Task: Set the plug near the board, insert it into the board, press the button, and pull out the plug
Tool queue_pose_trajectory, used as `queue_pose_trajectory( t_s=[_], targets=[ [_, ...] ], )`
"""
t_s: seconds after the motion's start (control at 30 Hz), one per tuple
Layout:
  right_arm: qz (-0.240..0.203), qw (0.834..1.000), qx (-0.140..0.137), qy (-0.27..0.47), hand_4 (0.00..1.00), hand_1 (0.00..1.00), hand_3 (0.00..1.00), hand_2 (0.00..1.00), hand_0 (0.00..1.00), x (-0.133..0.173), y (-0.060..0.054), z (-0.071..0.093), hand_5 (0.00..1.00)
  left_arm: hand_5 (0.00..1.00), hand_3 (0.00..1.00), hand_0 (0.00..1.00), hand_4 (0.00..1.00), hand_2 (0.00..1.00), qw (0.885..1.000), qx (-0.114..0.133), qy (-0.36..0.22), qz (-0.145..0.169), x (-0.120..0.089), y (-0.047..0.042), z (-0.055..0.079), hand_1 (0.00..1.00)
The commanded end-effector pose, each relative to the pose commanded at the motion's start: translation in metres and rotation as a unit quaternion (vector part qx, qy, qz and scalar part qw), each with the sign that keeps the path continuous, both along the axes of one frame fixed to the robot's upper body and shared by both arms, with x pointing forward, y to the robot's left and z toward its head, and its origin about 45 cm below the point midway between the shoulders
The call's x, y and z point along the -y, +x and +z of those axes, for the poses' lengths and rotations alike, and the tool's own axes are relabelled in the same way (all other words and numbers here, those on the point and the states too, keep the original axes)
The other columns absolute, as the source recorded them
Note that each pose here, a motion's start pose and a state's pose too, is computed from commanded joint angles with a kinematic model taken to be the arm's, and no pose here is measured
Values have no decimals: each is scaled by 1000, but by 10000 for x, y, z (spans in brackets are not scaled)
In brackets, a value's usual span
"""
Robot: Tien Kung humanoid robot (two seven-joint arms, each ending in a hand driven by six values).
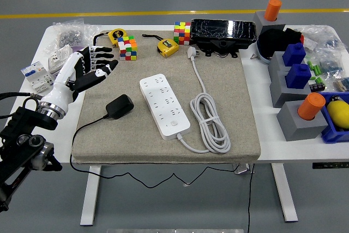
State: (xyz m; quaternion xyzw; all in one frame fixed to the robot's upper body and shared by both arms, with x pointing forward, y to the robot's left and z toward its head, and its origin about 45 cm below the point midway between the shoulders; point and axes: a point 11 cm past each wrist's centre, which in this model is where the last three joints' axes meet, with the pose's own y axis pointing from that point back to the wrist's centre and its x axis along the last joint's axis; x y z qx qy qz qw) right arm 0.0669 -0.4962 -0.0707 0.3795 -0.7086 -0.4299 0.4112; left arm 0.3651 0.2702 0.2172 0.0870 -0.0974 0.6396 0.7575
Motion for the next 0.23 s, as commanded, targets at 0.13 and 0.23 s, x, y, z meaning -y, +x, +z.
queue_pose_trajectory(
  t_s=[0.13, 0.23],
  targets=[
    [-2, 1000, 2, 1, 882, 629, 541, 595, 528, -4, -10, -2, 404, 361, 677, 624, 815, 682, 1000, 0, -1, -6, 22, 4, 5, 636],
    [-4, 1000, 4, 1, 882, 629, 541, 595, 528, -6, -6, -1, 404, 361, 677, 624, 815, 682, 1000, -1, -2, -7, 28, 8, -10, 636]
  ],
)
